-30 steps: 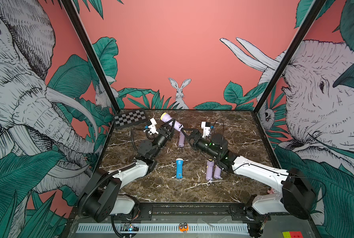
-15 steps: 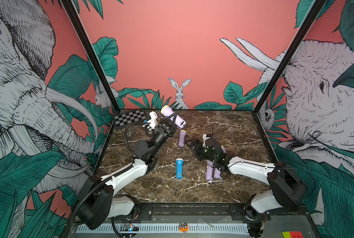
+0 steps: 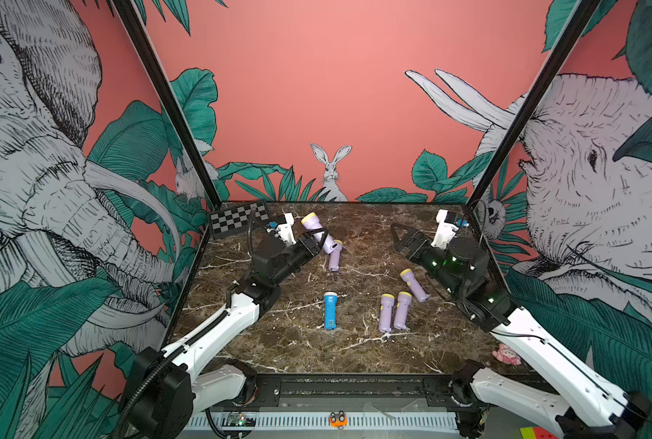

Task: Close the plug at the bottom of the flashlight
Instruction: Place the flashlight at the center of the board.

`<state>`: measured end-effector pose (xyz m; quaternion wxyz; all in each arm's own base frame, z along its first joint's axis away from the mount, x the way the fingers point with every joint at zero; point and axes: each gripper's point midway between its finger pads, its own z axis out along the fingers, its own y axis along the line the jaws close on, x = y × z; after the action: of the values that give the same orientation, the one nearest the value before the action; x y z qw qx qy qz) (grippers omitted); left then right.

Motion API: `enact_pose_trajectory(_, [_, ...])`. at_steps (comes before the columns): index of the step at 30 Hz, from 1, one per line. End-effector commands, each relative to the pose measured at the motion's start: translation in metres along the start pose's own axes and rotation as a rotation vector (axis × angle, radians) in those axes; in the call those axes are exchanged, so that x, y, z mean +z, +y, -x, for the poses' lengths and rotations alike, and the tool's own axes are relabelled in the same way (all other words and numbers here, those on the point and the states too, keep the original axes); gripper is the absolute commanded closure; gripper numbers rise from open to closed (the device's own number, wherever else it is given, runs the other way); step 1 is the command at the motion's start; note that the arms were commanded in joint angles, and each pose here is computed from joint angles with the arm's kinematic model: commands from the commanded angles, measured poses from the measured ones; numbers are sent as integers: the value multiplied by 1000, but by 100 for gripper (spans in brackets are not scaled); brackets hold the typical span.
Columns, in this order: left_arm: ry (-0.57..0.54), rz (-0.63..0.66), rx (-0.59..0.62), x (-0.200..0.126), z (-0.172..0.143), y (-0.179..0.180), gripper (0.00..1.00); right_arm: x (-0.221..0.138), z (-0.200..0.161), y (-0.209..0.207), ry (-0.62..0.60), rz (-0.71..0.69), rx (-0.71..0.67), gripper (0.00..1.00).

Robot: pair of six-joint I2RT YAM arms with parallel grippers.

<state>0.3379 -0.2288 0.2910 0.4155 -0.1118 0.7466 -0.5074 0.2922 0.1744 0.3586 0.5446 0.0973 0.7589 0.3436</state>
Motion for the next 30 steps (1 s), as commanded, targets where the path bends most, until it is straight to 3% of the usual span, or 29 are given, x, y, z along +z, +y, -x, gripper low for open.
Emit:
enact_pose_trajectory(1, [234, 364, 116, -6, -31, 82, 100, -21, 1, -23, 29, -114, -199, 1])
enact_pose_trajectory(4, [371, 552, 207, -3, -40, 120, 100, -38, 10, -19, 36, -107, -280, 1])
enact_pose_trajectory(10, [562, 796, 347, 8, -41, 171, 100, -53, 2, -13, 102, -58, -336, 1])
enact_pose_trajectory(16, [714, 946, 430, 23, -44, 212, 100, -57, -10, -14, 146, -29, -341, 1])
enact_pose_trajectory(30, [820, 1030, 498, 70, -40, 248, 100, -56, -21, -12, 174, 7, -344, 1])
